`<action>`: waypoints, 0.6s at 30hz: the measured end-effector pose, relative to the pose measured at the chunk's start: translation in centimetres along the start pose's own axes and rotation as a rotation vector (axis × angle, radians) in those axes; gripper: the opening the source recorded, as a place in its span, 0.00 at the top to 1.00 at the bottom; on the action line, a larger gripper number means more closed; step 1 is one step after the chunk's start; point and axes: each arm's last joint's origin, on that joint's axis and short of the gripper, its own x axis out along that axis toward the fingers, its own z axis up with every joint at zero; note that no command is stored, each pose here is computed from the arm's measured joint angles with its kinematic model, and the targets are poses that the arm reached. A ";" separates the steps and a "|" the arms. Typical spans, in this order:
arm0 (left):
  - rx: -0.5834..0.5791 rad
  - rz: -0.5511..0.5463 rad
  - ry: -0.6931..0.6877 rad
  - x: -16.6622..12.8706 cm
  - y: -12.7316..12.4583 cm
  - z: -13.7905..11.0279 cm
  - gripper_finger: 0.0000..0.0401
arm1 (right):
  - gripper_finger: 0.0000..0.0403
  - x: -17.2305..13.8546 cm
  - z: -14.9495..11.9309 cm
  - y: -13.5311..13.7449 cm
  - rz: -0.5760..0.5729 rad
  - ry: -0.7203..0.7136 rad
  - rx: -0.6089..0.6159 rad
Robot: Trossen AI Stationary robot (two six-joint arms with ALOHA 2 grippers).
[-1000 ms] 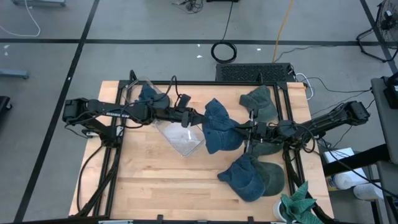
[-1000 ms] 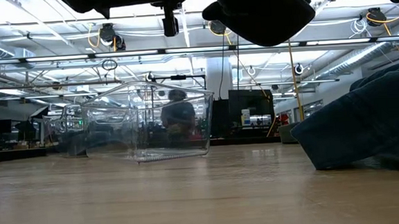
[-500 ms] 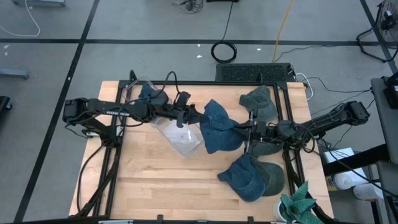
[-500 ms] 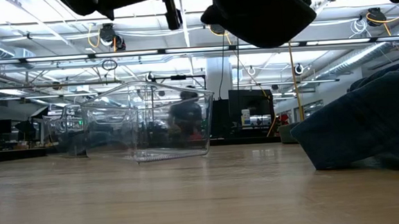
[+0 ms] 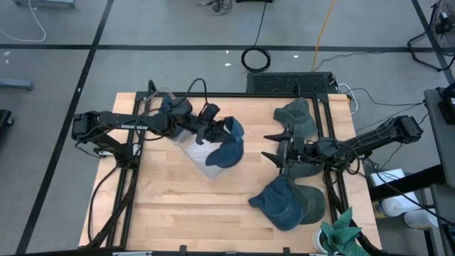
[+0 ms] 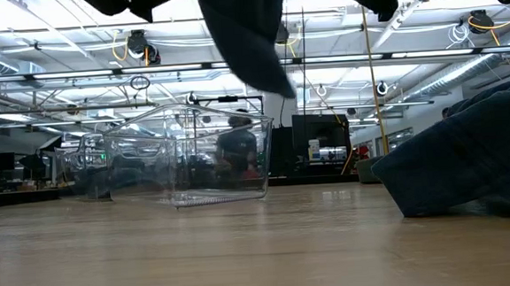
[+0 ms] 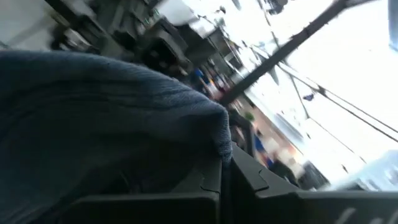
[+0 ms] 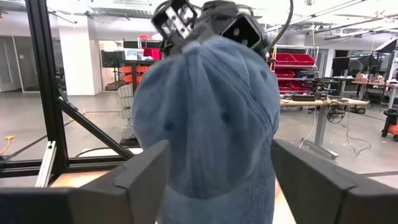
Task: Pick & Place hat
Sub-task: Put the top blue cap into the top transparent bin
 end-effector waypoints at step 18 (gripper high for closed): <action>0.247 0.546 0.430 -2.4 -7.6 5.5 0.99 | 0.32 0.0 0.0 0.0 0.000 0.004 -0.004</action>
